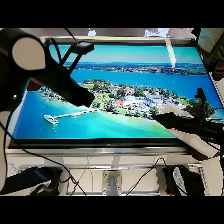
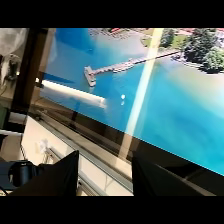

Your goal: Fold the shirts.

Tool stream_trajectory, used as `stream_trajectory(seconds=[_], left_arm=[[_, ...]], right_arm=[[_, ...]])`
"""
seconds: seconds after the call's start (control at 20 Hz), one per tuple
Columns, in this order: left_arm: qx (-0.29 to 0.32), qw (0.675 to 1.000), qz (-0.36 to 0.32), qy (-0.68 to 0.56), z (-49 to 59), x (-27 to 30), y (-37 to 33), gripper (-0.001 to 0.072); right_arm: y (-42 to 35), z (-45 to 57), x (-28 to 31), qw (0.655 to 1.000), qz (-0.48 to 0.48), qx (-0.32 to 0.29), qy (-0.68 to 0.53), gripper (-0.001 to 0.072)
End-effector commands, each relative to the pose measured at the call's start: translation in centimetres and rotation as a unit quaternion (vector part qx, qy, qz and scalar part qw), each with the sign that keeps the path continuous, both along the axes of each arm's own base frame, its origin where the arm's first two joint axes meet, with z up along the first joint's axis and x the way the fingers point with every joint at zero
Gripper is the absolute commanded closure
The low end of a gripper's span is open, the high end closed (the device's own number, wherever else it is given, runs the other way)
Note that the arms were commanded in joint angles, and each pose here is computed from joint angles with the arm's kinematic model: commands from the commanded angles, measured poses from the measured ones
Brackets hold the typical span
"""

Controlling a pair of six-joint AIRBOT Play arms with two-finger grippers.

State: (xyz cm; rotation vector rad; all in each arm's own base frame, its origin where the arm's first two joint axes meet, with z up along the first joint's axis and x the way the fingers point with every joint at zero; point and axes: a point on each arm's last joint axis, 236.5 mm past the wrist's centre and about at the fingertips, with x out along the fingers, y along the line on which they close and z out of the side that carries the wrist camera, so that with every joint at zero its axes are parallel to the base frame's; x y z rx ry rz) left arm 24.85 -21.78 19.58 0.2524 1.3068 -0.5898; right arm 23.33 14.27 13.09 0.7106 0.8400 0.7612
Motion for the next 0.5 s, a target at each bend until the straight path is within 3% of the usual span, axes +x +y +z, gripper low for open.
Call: stream_trajectory(seconds=[0.0, 0.2, 0.45], left_arm=[[0.026, 0.999, 0.020, 0.031, -2.3, -3.2, 2.6, 0.0692], [0.060, 0.995, 0.078, 0.013, -3.1, -4.4, 6.4, 0.0692], [0.034, 0.993, 0.110, -0.025, -0.8, -5.4, 7.9, 0.0692]], right_arm=[[0.8, 0.6, -0.4, 1.000, 0.012, 0.017, -0.002, 0.0323], [0.8, 0.6, -0.4, 1.000, 0.013, 0.017, -0.002, 0.0323], [1.0, 1.1, -0.5, 0.999, 0.012, 0.032, 0.005, 0.0323]])
